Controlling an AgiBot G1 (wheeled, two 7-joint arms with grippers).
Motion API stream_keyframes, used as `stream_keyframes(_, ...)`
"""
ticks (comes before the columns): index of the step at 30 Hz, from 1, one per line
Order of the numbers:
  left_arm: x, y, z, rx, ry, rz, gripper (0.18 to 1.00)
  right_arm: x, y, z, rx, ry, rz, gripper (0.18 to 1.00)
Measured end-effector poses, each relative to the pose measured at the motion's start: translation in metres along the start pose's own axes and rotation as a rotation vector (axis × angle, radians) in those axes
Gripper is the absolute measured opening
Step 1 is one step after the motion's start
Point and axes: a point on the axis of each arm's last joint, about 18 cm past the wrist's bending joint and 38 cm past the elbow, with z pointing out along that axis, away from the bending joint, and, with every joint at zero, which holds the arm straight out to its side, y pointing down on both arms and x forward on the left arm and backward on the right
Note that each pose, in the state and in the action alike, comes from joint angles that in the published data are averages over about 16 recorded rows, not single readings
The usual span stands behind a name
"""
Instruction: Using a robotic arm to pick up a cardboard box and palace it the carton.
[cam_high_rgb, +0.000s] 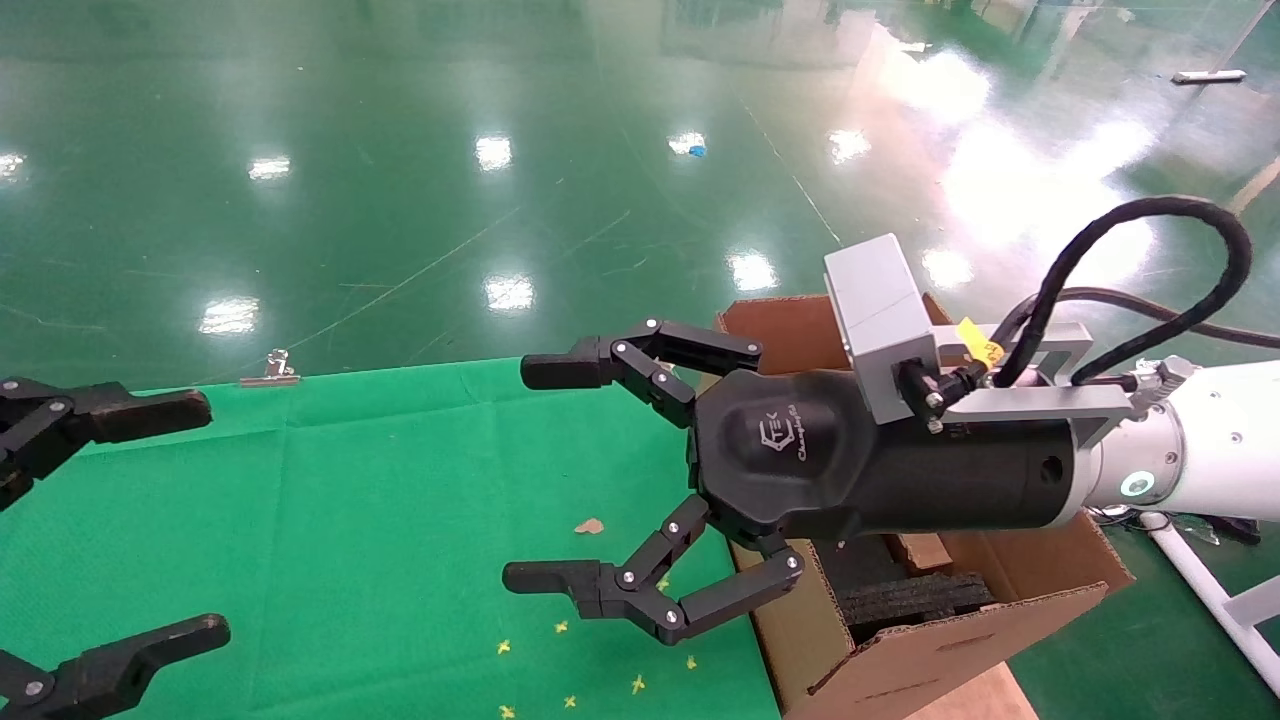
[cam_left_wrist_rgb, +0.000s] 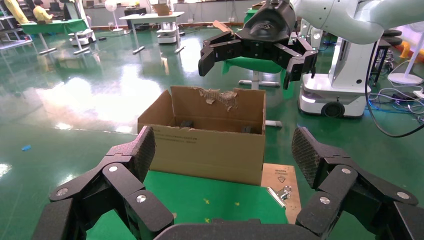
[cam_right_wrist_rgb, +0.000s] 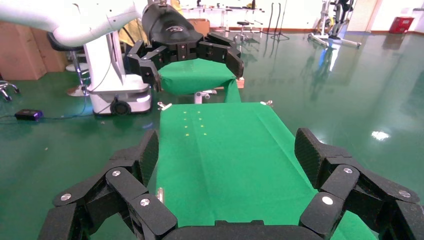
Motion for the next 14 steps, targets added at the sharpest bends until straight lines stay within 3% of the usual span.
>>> stream_keyframes(14,0.0,0.0,0.0,0.0,0.0,0.0,1.0,0.0,0.0,0.0,0.0,0.0,0.0,1.0)
